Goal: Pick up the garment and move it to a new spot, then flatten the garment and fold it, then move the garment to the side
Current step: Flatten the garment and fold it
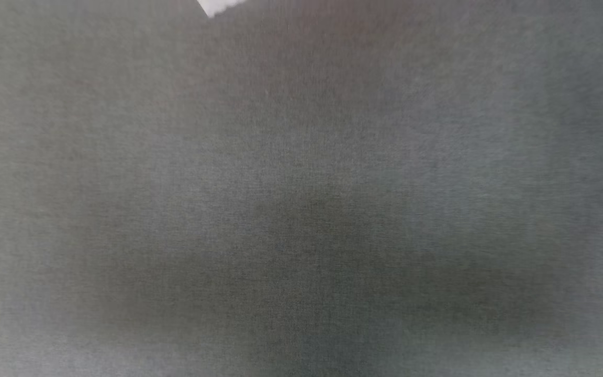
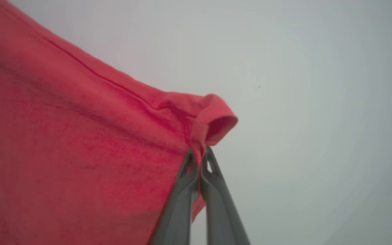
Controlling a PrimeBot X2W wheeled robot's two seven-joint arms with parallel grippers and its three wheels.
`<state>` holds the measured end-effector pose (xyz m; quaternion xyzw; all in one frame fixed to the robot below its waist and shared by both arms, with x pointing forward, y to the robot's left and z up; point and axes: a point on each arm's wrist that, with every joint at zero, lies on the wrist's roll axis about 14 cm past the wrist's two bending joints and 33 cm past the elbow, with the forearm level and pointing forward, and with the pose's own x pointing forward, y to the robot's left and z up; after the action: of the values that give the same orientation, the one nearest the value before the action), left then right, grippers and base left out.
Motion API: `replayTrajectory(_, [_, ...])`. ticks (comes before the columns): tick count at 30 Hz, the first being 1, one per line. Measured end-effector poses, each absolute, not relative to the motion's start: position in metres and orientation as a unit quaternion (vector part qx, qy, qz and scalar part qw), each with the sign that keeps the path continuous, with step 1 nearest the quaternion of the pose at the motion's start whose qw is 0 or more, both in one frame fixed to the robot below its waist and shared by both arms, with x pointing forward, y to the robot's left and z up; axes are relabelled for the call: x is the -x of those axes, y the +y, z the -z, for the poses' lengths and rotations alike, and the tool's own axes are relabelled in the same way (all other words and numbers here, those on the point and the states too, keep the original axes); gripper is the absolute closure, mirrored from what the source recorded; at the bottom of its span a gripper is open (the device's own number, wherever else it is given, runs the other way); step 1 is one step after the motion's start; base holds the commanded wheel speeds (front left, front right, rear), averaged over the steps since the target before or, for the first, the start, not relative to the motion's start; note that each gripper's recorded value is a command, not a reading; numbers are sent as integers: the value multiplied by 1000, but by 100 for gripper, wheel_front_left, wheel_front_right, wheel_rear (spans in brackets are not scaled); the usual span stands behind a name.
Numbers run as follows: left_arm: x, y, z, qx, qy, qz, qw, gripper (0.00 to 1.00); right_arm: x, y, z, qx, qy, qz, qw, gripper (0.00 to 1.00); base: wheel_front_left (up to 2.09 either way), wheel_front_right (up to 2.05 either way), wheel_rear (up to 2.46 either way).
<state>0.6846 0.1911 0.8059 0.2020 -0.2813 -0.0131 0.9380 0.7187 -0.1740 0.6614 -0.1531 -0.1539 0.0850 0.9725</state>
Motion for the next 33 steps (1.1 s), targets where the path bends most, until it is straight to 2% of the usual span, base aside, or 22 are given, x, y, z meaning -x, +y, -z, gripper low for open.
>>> replayTrajectory(4, [-703,186,-771,-206,-271,23,940,100,-733,-158,-605,163,-122,-102,974,100,0,0,0])
replayTrajectory(5, [-703,186,-771,-206,-271,23,940,100,-733,-158,-605,163,-122,-102,974,100,0,0,0])
replayTrajectory(9, [-707,190,-712,-212,-199,54,955,100,-729,-142,-546,166,-55,-126,976,100,0,0,0])
replayTrajectory(16, [-678,196,-629,-180,-49,114,976,100,-696,-128,-510,158,14,-154,975,100,0,0,0])
replayTrajectory(24, [-598,198,-541,-144,141,154,967,100,-632,-122,-479,132,113,-189,966,100,0,0,0])
replayTrajectory(31, [-509,211,-500,-97,239,164,952,100,-567,-140,-463,102,184,-219,953,100,0,0,0])
replayTrajectory(33, [-470,206,-484,-73,270,165,946,100,-541,-152,-453,91,213,-225,947,100,0,0,0])
